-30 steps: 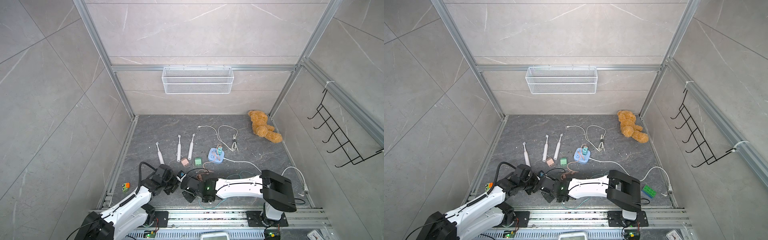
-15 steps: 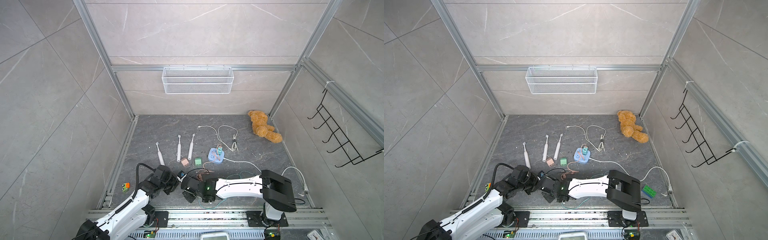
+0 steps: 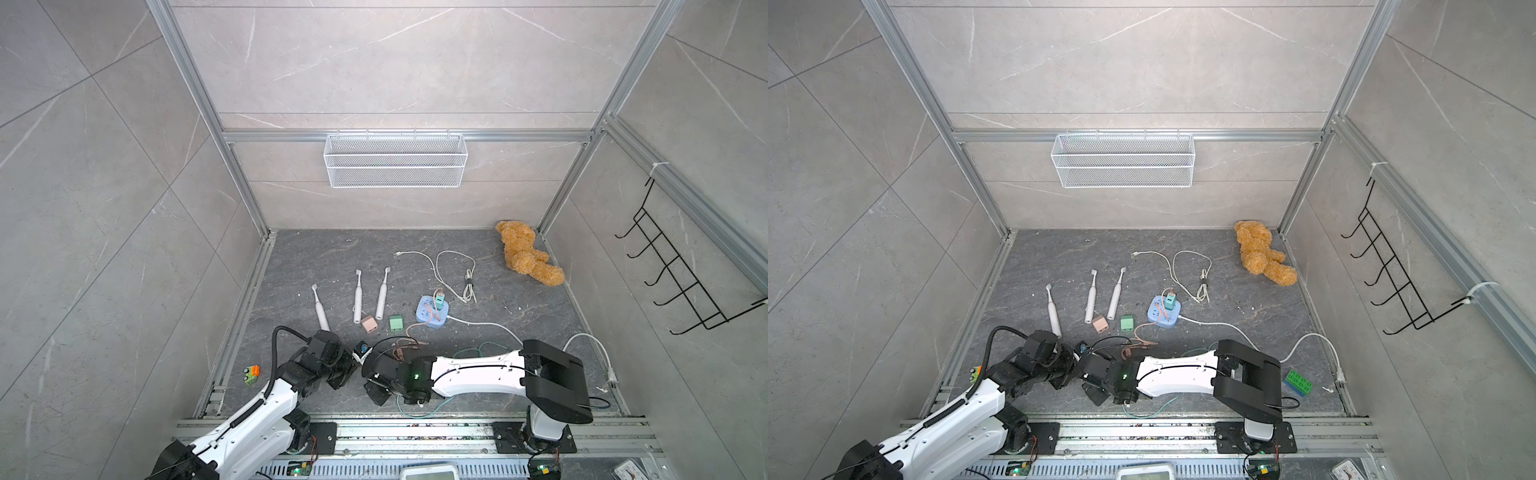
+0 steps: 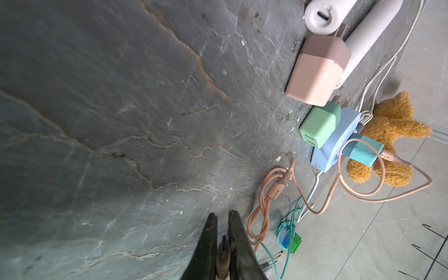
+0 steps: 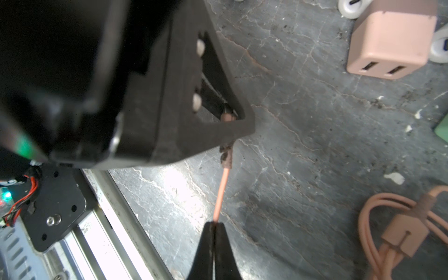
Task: Charge the electric toothbrush
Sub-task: Pick up the charging cable from the center of the board.
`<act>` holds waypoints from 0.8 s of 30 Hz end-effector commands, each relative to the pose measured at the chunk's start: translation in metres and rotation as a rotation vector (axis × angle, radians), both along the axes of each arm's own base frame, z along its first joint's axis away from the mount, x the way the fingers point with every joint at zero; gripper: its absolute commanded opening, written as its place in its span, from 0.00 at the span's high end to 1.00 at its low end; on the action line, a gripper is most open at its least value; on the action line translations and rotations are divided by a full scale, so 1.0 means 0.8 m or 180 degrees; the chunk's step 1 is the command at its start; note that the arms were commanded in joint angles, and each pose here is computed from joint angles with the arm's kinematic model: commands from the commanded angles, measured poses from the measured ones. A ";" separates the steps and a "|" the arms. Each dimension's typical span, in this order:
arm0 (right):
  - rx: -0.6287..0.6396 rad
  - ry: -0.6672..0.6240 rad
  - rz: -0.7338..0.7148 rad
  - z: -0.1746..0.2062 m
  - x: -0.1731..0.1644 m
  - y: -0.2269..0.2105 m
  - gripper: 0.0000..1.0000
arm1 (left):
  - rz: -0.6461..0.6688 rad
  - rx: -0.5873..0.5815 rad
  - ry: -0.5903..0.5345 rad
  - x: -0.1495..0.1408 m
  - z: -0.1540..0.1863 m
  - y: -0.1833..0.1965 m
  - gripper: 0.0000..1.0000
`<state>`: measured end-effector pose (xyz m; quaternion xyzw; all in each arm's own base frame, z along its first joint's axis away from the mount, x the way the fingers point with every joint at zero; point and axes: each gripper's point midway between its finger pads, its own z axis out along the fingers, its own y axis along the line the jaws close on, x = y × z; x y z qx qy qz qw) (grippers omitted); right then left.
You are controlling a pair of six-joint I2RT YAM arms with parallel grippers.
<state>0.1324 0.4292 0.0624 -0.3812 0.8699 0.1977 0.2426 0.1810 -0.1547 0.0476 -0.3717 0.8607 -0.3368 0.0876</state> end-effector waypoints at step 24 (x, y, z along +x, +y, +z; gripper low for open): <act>0.0323 -0.0581 0.0415 0.024 0.003 -0.012 0.79 | -0.0190 0.0298 -0.0385 0.014 0.052 0.009 1.00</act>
